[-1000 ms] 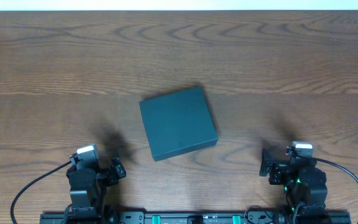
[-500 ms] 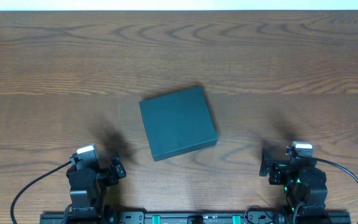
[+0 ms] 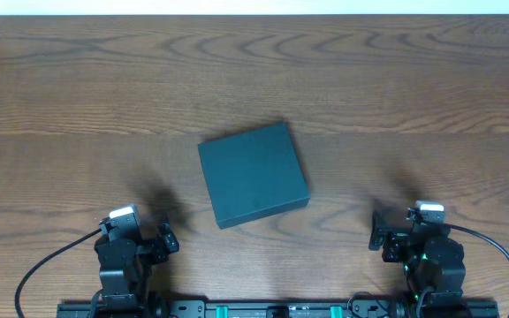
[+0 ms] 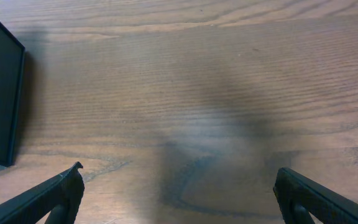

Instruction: Pack container

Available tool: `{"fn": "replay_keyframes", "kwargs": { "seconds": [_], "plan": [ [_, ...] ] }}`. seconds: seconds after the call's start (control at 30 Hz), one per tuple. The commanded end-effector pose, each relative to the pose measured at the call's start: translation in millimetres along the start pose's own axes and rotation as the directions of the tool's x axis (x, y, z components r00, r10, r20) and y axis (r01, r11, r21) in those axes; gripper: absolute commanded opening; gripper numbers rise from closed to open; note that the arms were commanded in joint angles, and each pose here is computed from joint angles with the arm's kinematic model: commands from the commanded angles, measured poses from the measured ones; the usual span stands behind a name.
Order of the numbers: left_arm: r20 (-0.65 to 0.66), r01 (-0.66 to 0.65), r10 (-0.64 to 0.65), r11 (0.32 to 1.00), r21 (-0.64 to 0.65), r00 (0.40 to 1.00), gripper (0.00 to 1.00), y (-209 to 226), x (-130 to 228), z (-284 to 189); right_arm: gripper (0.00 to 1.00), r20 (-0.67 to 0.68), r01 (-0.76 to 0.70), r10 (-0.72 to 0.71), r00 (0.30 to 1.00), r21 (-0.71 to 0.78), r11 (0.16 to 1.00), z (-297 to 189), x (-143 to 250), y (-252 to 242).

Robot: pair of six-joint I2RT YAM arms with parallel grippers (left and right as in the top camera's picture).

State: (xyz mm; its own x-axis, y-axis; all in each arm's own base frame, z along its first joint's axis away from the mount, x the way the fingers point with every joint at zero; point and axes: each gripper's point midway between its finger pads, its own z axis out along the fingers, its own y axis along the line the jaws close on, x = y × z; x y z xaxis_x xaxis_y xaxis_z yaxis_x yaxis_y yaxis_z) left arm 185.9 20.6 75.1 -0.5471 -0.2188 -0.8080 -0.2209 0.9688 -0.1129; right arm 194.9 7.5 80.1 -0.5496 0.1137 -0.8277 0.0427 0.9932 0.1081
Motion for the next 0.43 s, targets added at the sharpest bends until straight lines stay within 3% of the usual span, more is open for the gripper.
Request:
{"fn": "replay_keyframes", "kwargs": {
  "seconds": [0.0, 0.4],
  "plan": [
    [0.005, -0.014, 0.014, 1.0, -0.015, 1.0, 0.99, 2.9, -0.3, 0.3, 0.99, -0.003, -0.005, 0.005, 1.0, -0.012, 1.0, 2.0, 3.3, 2.2],
    [0.005, -0.014, 0.014, 1.0, -0.015, 1.0, 0.99, 2.9, -0.3, 0.3, 0.99, -0.003, -0.005, 0.005, 1.0, -0.012, 1.0, 2.0, 3.3, 2.2]
  ]
}}
